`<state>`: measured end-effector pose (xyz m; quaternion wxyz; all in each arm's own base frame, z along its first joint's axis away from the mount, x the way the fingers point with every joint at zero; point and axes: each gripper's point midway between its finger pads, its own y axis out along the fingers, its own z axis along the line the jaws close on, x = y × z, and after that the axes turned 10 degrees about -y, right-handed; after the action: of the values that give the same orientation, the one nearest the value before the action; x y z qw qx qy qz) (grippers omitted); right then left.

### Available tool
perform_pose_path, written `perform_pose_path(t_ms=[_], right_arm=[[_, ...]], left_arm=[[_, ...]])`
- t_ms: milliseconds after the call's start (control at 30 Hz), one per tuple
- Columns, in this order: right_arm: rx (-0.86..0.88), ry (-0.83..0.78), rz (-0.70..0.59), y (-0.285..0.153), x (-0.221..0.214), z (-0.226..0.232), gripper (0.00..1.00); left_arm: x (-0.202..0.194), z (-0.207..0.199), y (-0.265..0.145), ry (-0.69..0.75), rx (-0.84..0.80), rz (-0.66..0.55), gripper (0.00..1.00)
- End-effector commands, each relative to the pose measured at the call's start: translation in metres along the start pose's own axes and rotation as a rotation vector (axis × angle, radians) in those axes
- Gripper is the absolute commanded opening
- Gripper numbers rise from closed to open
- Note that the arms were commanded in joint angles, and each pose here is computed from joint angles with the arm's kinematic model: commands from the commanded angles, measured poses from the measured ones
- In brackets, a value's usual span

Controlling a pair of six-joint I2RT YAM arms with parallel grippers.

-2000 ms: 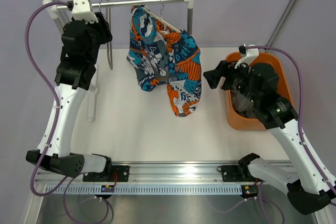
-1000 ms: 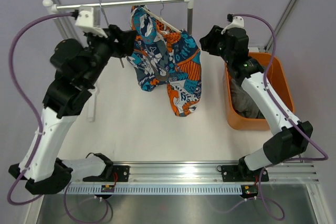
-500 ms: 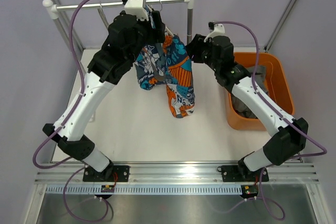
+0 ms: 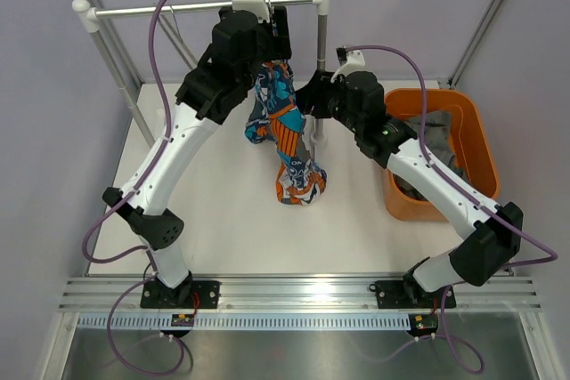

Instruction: Remove the shorts from the hanger

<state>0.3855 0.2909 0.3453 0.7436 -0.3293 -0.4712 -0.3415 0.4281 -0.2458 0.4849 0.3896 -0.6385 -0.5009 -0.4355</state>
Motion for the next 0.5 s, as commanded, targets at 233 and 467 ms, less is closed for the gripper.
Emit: perform_pose_path(t_ms=[233,467], right_arm=[[0.048,0.024,-0.075,-0.008,0.02,0.026,0.55],[0.038,0.02,-0.071,-0.008,0.016,0.026,0.55]], left_arm=[[0.007,-0.003,0.015,0.035,0.027,-0.032,0.7],[-0.004,-0.001,0.02,0.063,0.039,0.007,0.54]])
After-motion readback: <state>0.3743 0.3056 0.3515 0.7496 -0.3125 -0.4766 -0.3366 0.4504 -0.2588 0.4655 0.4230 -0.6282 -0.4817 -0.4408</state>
